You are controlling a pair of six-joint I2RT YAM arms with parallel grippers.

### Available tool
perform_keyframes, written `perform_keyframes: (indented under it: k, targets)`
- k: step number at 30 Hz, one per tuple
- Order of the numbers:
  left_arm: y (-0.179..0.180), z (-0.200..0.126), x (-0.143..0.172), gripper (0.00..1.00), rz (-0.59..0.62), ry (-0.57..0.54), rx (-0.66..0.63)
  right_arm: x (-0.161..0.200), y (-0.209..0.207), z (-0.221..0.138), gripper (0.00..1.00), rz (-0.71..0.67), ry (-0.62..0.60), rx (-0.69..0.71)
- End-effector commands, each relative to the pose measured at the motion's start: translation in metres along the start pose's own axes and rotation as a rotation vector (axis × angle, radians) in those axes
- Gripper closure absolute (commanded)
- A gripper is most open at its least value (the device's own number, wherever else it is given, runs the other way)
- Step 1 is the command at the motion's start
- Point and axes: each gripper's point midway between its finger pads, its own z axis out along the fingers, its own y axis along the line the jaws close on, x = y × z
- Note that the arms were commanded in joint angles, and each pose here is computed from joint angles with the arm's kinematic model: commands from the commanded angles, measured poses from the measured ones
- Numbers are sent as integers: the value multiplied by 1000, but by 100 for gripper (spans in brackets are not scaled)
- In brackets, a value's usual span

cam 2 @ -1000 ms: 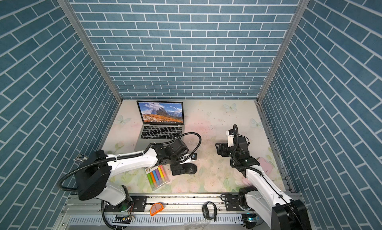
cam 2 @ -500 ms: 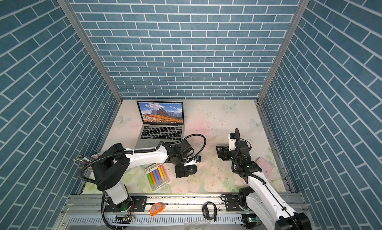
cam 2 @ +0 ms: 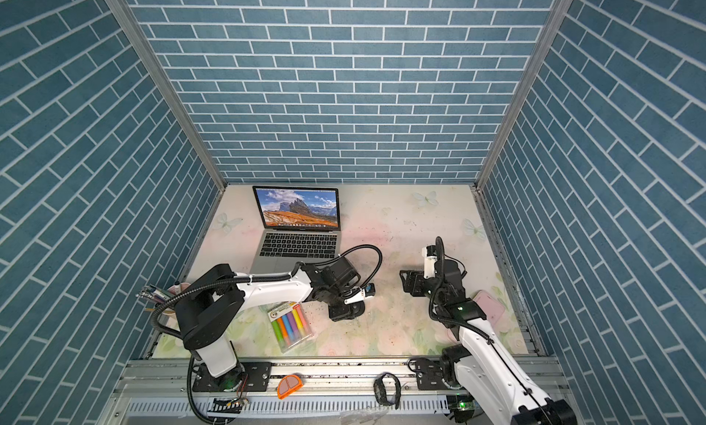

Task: Insert the wireless mouse receiver into the laptop
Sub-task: Pick up the mouse from the center of the board.

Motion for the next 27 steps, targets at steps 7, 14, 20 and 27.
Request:
perform_keyframes:
  k: [7, 14, 20, 27]
  targets:
    - [-14, -15, 1, 47, -56, -24, 76, -42, 23, -28, 24, -110, -154, -48]
    - [6, -40, 8, 62, -220, 77, 104, -57, 39, -47, 24, -346, -229, -51]
    - [26, -71, 7, 63, -374, 79, 149, -55, 67, -39, 24, -554, -237, -109]
    - [56, -108, 5, 62, -504, 22, 111, -21, 114, -11, 24, -955, -190, -200]
